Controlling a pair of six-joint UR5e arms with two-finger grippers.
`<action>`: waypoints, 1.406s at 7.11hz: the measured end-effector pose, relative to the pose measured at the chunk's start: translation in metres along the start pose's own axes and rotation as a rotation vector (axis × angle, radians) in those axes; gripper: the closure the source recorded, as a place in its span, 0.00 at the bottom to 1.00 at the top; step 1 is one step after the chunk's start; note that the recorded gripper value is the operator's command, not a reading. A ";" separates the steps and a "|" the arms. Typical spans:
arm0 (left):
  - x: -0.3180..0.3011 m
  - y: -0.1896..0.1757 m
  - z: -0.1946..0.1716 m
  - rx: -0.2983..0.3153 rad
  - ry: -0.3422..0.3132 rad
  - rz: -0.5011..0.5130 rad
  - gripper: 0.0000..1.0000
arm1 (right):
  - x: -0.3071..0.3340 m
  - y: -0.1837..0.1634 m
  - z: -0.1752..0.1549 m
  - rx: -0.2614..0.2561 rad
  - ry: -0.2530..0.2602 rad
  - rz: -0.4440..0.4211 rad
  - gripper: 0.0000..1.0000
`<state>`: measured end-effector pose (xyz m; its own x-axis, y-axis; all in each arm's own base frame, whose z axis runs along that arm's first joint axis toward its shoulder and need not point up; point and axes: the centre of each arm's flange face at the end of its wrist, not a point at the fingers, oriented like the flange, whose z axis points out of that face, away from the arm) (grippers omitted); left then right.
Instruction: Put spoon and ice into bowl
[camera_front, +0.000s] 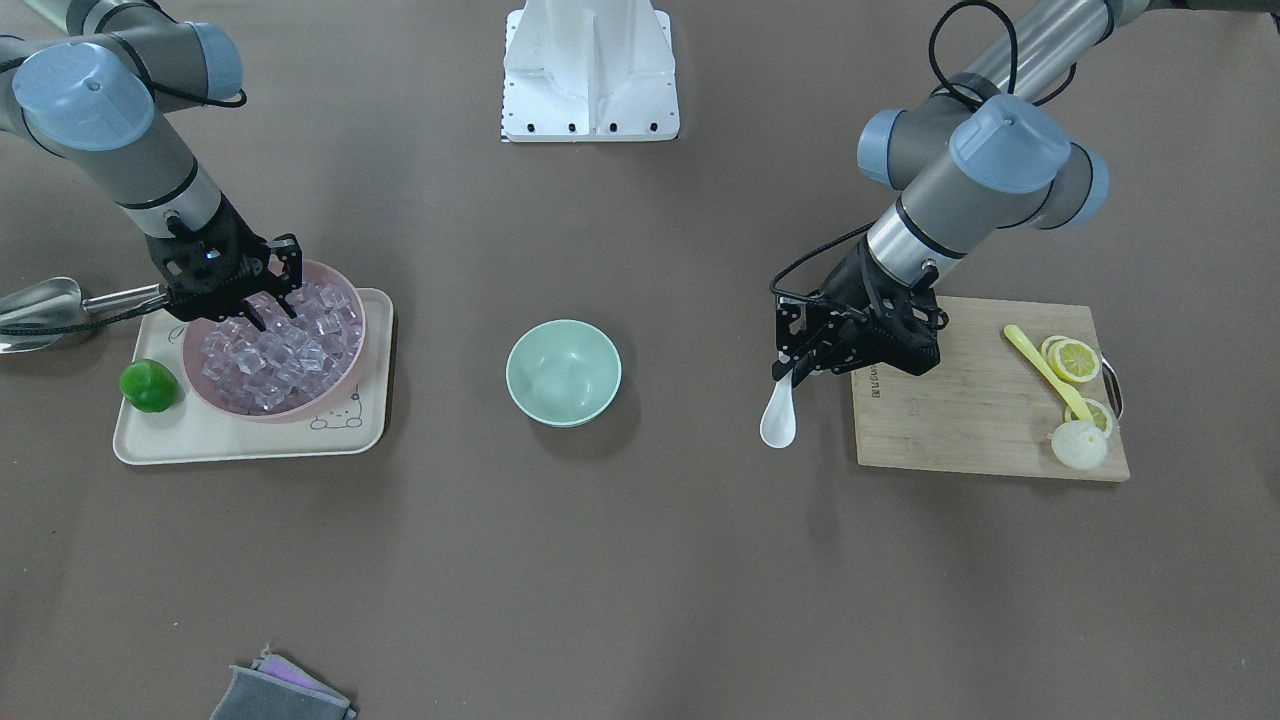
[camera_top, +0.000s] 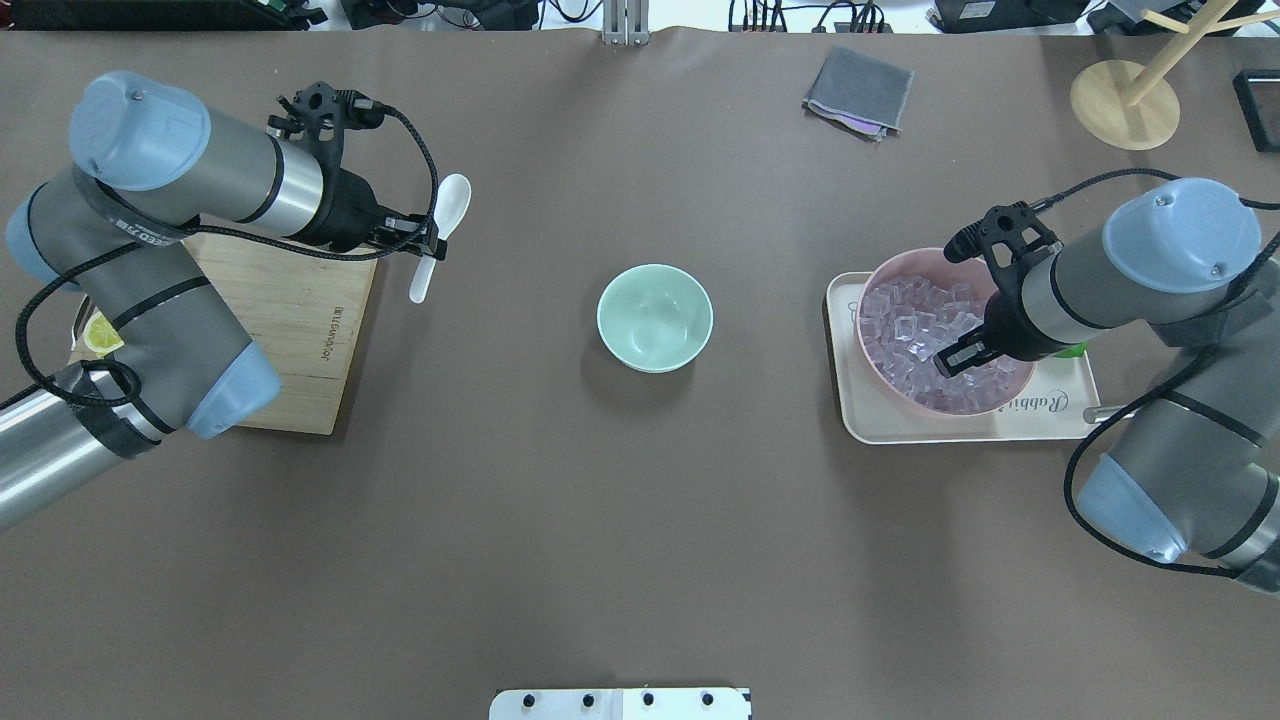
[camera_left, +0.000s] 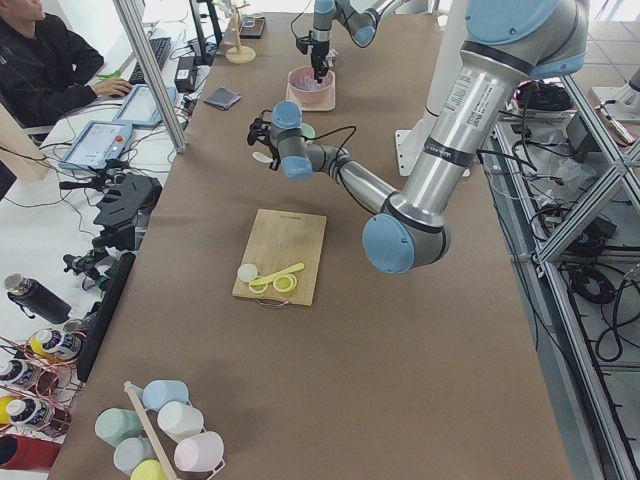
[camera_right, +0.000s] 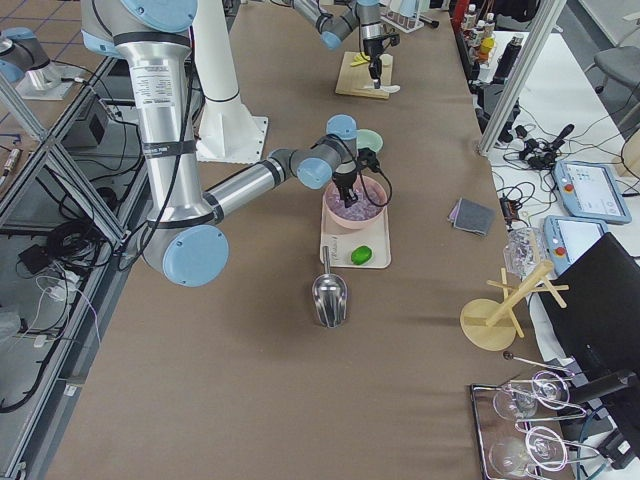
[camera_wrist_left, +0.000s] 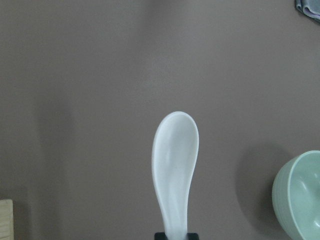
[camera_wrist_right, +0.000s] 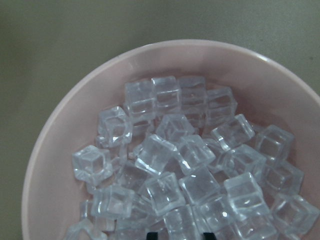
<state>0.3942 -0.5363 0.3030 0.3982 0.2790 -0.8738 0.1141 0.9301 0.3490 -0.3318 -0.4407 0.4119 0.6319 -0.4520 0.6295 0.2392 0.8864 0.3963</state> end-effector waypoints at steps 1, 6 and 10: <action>0.000 0.000 0.001 0.003 -0.002 0.000 1.00 | -0.001 0.000 0.001 -0.001 0.001 -0.001 0.60; 0.002 0.003 0.004 0.000 -0.003 0.004 1.00 | 0.002 0.000 0.007 -0.009 0.013 0.002 0.52; 0.007 -0.001 0.007 0.001 0.001 0.008 1.00 | 0.003 -0.001 0.011 -0.011 0.014 0.015 1.00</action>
<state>0.4031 -0.5364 0.2985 0.3986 0.2868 -0.8711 0.1116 0.9276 0.3565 -0.3382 -0.4442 0.4204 0.6457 -0.4370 0.6262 0.2375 0.8943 0.3792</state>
